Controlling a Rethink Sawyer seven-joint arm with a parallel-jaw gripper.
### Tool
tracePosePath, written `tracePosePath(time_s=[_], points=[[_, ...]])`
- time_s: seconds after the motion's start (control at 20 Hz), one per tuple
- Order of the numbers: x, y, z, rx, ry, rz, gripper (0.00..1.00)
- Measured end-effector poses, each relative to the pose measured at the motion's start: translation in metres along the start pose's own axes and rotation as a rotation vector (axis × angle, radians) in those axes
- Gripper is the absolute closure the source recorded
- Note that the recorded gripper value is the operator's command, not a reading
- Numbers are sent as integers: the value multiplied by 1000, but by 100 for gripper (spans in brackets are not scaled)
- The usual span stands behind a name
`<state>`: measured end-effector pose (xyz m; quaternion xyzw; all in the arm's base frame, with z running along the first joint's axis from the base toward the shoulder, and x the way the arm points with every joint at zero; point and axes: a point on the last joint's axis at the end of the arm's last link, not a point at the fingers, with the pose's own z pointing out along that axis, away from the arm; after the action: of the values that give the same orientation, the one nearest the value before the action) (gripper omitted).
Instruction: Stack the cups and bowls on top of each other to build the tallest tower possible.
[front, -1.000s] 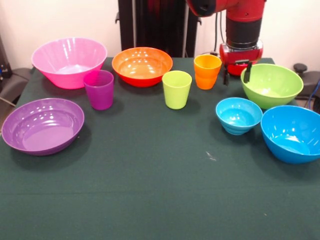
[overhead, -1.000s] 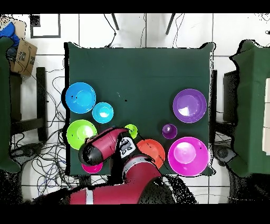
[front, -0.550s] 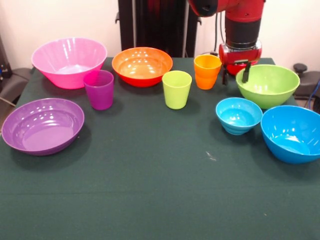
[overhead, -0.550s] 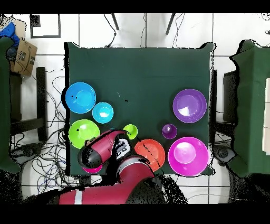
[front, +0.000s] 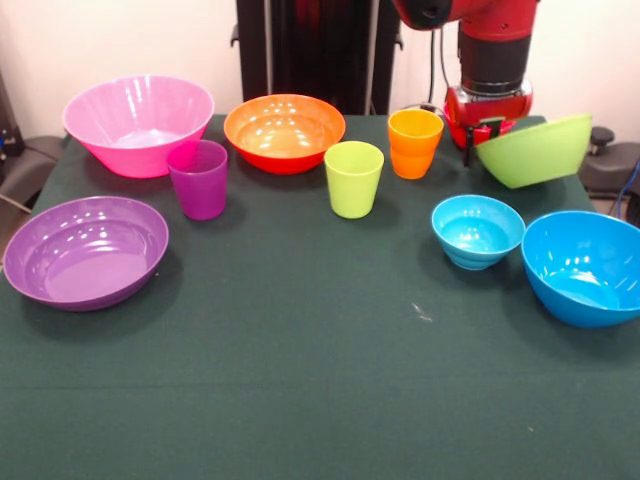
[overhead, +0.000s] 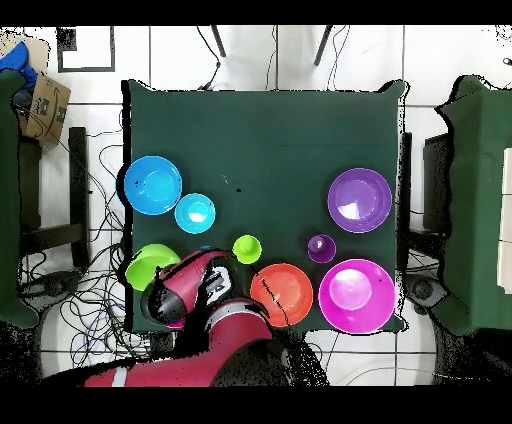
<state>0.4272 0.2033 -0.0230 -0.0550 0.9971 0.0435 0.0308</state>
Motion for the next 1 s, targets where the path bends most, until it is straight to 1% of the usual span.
tracePosePath(time_s=[0.1,0.45,1.0], points=[[2,2,-1,8,-1,-10,100],[3,3,-3,18,-5,-21,100],[1,3,-6,19,-9,-12,100]])
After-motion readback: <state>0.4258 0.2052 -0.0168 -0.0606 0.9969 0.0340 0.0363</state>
